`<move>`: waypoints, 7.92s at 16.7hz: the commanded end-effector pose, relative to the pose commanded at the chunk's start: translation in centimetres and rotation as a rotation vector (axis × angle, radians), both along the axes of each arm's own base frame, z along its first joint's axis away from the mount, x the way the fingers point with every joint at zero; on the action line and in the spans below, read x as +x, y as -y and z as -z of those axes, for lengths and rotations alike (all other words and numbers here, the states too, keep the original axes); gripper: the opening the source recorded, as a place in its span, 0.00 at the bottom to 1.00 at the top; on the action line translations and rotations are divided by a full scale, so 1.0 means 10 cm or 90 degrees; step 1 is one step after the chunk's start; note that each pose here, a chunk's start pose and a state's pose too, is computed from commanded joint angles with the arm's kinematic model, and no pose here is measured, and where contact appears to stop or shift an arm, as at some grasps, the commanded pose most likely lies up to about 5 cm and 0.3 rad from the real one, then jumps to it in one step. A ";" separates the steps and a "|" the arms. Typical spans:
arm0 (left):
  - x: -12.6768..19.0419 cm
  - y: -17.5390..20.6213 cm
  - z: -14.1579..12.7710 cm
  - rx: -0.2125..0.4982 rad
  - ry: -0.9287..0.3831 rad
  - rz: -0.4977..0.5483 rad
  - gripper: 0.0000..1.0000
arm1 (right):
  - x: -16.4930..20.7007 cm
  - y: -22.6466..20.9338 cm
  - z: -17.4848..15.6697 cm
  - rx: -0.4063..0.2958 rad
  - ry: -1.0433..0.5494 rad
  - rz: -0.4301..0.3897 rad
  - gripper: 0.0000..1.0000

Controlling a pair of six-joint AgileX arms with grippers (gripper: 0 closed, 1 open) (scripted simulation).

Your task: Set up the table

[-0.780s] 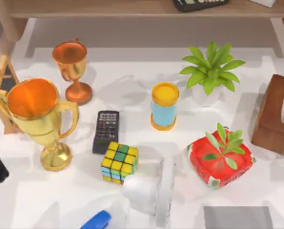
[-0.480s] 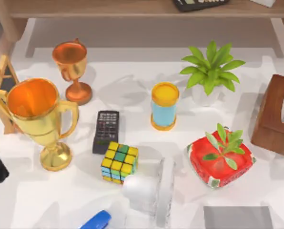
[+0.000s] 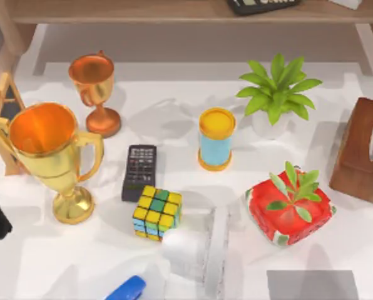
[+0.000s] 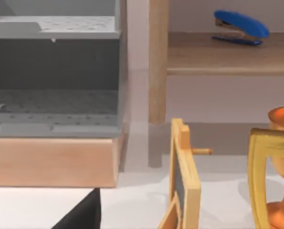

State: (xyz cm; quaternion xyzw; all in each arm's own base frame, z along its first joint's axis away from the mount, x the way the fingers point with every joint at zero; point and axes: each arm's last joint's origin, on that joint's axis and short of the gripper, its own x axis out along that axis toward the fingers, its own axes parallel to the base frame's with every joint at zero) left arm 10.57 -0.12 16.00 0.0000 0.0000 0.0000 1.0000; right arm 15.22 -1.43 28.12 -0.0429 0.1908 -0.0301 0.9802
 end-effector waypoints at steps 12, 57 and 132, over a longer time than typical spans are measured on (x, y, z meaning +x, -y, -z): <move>0.00 0.00 0.00 0.000 0.000 0.000 1.00 | 2.55 1.15 -0.01 0.001 -0.512 0.028 1.00; 0.00 0.00 0.00 0.000 0.000 0.000 1.00 | 3.31 1.65 1.41 0.048 -0.693 -0.028 0.00; 0.00 0.00 0.00 0.000 0.000 0.000 1.00 | -0.23 -1.88 1.11 0.038 -0.577 -0.115 0.00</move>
